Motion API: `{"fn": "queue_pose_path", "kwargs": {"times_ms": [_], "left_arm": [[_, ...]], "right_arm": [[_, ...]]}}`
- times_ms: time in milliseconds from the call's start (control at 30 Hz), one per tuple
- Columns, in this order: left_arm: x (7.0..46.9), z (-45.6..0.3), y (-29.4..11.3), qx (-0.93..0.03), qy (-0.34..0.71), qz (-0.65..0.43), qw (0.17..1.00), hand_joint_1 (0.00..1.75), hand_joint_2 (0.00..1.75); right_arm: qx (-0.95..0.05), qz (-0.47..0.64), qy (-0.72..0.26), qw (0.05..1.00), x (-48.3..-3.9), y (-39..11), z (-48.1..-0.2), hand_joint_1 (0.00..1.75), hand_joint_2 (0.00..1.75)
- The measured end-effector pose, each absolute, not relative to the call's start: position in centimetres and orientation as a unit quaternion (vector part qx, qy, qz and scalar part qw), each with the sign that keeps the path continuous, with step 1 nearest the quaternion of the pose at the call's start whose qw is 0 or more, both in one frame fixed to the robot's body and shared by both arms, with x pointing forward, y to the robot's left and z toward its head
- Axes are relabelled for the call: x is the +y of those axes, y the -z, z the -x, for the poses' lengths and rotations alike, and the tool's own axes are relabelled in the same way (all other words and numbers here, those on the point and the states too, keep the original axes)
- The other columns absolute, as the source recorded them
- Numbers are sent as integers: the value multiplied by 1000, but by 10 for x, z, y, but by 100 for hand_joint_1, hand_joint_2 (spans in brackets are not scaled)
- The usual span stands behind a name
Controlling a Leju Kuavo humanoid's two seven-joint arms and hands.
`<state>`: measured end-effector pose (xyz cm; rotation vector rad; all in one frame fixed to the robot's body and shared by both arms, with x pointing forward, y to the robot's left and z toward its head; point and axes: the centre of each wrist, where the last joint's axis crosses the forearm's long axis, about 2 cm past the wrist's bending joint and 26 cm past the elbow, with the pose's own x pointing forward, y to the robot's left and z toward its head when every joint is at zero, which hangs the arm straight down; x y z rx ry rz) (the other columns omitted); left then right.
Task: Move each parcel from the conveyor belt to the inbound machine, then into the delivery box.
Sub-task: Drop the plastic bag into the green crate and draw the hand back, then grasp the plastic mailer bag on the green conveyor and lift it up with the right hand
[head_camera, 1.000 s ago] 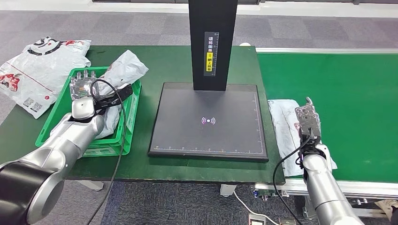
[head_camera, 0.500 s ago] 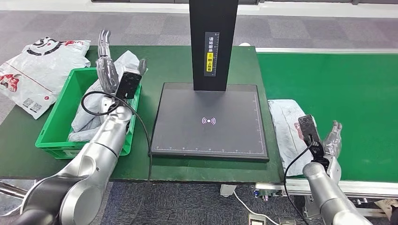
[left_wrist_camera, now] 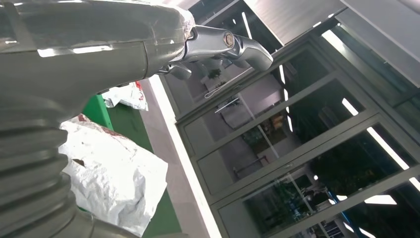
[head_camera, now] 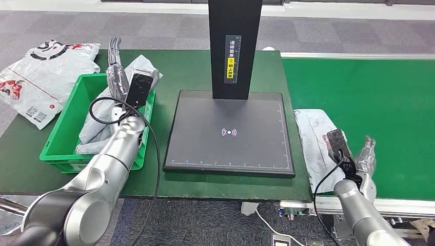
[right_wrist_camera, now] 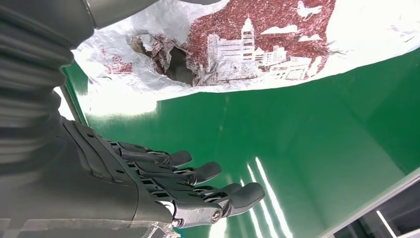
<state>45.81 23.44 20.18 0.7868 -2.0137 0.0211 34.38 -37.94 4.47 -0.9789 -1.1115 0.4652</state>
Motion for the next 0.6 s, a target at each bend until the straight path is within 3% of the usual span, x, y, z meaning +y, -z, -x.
{"fn": "queue_pose_path", "kwargs": {"times_ms": [600], "left_arm": [[231, -459, -201, -821, -2, -294, 490, 0, 175]], "right_arm": [[-483, 434, -221, 728, -380, -44, -344, 0, 175]]}}
